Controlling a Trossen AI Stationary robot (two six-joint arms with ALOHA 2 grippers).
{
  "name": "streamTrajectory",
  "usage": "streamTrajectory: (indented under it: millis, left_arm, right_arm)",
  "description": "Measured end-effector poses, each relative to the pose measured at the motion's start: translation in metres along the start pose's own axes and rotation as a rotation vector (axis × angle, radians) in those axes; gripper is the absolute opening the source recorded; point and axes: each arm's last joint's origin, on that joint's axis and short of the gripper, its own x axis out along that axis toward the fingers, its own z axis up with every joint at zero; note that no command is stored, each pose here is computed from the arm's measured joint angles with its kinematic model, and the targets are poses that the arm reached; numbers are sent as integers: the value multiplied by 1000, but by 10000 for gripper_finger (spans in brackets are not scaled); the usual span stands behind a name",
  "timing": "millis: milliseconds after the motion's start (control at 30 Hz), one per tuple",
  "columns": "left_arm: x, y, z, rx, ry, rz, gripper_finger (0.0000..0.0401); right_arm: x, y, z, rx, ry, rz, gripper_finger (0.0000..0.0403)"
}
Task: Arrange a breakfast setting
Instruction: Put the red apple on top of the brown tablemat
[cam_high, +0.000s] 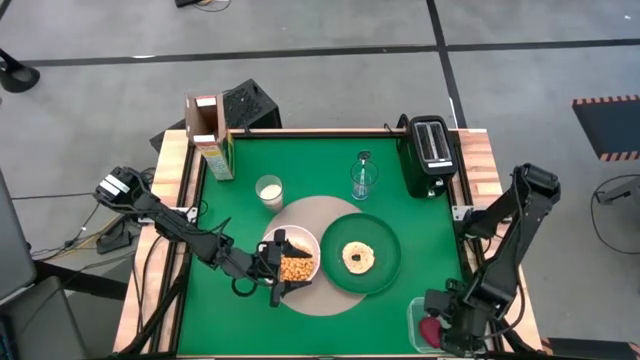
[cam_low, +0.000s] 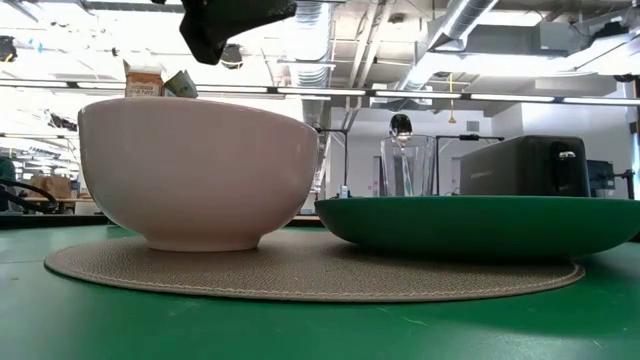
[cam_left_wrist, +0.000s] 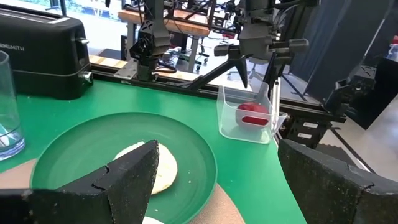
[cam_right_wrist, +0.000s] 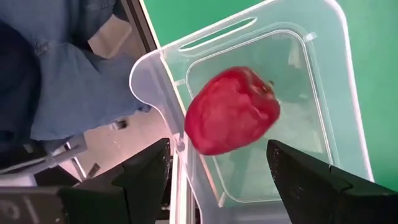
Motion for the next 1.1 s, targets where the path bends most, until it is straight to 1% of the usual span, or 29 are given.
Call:
streamTrajectory:
  millis: [100, 200, 333, 400, 500, 633, 700, 900, 1100]
  left_arm:
    - [0, 0, 0, 0, 0, 0, 316]
    - [0, 0, 0, 3, 5, 1, 316]
    - [0, 0, -1, 7, 6, 2, 316]
    - [0, 0, -1, 14, 8, 2, 316]
    - [0, 0, -1, 28, 9, 3, 316]
    - [0, 0, -1, 31, 10, 2, 316]
    - [0, 0, -1, 31, 11, 2, 316]
    - [0, 0, -2, 33, 16, 3, 316]
    - [0, 0, -2, 32, 15, 4, 316]
  right_arm:
    - [1, 2, -1, 40, -1, 10, 297]
    - [2, 3, -6, 31, 2, 21, 297]
    - [2, 3, -8, 99, -14, 15, 297]
    - [2, 3, -11, 108, -31, 12, 302]
    - [8, 4, -12, 103, -58, -11, 323]
    - [19, 4, -12, 102, -53, -59, 376]
    - [25, 4, -11, 87, -40, -83, 393]
    - [40, 4, -11, 85, -35, -126, 383]
    - [52, 3, -10, 81, -28, -174, 386]
